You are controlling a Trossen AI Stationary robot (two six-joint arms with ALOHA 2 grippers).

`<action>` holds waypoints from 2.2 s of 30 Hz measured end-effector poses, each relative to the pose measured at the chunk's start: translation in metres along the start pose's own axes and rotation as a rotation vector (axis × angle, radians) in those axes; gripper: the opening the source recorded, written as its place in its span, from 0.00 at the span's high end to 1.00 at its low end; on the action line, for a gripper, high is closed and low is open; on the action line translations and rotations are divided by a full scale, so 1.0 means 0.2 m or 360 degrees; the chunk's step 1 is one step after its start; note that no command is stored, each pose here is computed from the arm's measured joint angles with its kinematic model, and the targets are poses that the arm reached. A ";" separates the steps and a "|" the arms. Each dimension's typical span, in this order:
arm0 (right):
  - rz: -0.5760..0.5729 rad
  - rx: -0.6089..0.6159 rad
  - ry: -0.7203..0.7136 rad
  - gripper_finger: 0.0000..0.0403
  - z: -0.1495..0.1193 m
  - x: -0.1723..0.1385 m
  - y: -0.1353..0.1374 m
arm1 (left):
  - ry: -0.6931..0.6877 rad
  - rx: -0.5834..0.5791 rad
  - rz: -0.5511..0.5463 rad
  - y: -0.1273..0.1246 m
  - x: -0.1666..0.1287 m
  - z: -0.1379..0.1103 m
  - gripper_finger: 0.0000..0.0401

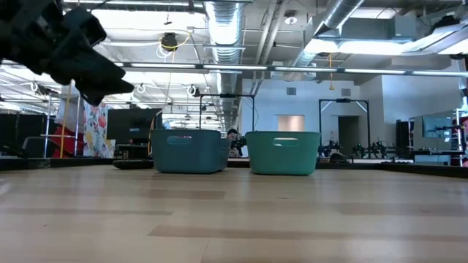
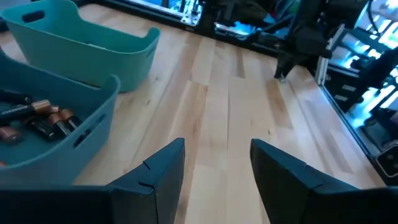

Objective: Sort batteries
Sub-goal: Put the silver battery into the green bin

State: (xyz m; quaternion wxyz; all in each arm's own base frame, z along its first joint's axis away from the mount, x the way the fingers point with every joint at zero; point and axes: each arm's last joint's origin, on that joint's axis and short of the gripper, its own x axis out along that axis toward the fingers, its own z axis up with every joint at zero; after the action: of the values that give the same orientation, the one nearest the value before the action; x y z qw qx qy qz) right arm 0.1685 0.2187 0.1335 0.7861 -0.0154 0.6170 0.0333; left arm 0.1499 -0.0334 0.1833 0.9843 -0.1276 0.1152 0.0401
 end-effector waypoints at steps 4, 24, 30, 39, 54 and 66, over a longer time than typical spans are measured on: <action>0.0007 0.0084 -0.0039 0.96 0.05 -0.03 -0.05 | -0.0105 0.0036 -0.0049 0.08 -0.02 -0.03 0.56; -0.0014 0.0545 -0.0440 0.96 0.40 -0.42 -0.64 | -0.0265 0.0148 -0.0078 0.18 -0.19 -0.12 0.56; -0.0199 0.0600 -0.0613 0.96 0.54 -0.61 -0.91 | -0.0393 0.0224 -0.0099 0.17 -0.22 -0.09 0.56; -0.0383 0.0839 -0.0574 0.96 0.77 -0.59 -1.42 | -0.0396 0.0111 -0.0114 0.17 -0.22 -0.09 0.56; -0.0263 0.1033 -0.0062 0.96 0.89 -0.10 -1.90 | -0.0421 0.0005 -0.0134 0.17 -0.23 -0.08 0.56; -0.0237 0.1063 0.0034 0.86 0.88 0.02 -1.95 | -0.0417 0.0001 -0.0134 0.17 -0.23 -0.08 0.56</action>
State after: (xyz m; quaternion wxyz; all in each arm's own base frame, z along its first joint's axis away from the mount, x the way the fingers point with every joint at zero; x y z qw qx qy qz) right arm 0.3676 -0.1578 0.1640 0.7415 0.1974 0.5993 -0.2282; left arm 0.0978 -0.0064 0.1698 0.9918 -0.1257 -0.0199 0.0150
